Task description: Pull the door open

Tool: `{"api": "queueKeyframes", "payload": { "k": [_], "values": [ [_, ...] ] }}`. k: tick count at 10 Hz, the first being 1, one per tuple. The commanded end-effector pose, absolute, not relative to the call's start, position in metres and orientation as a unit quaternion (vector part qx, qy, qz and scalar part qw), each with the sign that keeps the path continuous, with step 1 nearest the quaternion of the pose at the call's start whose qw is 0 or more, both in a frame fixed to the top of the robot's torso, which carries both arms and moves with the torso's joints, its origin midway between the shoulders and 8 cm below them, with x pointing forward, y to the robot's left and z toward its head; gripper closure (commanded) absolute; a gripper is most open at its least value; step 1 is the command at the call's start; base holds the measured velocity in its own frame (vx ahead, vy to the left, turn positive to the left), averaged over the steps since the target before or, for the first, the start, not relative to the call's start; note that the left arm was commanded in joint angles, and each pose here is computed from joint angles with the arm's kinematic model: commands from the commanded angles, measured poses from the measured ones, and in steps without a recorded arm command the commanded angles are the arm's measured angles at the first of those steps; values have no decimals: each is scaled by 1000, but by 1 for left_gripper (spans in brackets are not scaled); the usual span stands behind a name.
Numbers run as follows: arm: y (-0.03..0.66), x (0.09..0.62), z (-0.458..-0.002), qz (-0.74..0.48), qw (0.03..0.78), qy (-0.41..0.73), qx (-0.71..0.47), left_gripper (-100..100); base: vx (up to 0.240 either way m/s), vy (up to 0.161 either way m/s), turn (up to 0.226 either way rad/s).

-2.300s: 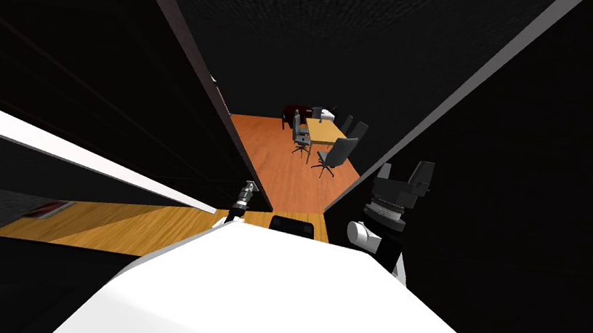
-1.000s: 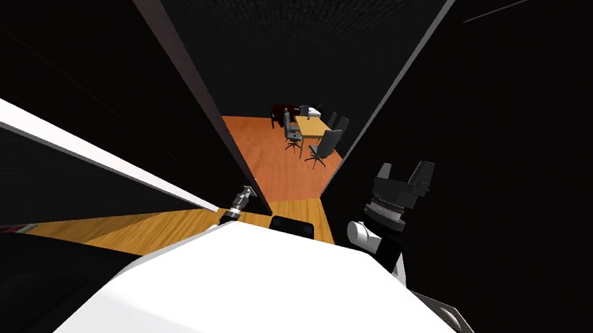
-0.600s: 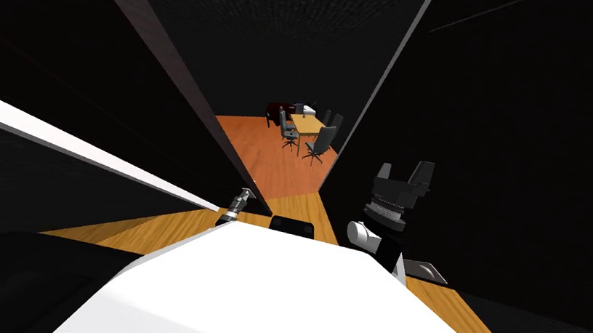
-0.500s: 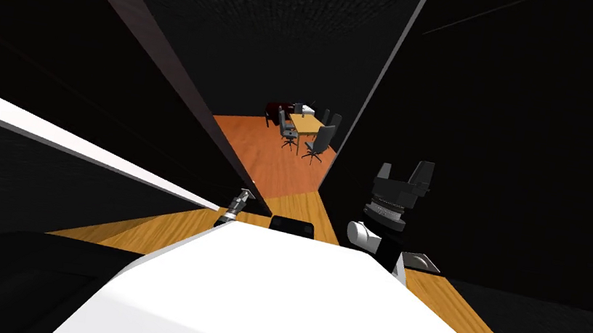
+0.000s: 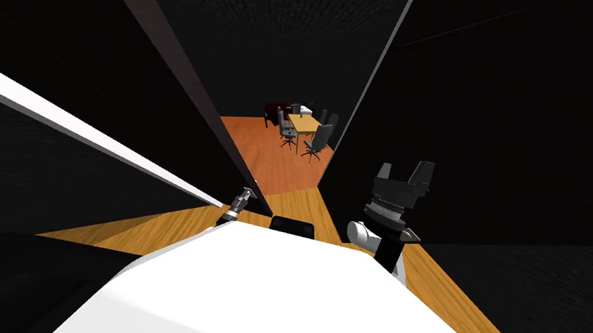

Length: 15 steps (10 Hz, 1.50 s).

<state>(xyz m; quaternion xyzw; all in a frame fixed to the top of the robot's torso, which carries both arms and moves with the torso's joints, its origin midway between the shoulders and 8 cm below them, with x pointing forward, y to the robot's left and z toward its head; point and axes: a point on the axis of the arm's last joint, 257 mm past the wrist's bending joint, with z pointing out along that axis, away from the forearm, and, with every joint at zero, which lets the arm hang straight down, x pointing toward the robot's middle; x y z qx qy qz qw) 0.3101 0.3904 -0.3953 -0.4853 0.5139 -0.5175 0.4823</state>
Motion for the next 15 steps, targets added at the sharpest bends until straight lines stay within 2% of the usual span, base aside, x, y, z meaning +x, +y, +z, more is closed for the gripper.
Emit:
{"api": "queueKeyframes", "payload": {
  "k": [1,4,12,15],
  "values": [
    [379,320,-399,-521,475,517,-485,100,-213,38,-19],
    [369,341,-400,-527,469,521,-480,100,-196,49,-30],
    [346,387,-398,-538,458,532,-467,100,-125,44,-25],
    [334,411,-394,-542,454,539,-458,100,-203,89,-47]
  ]
}}
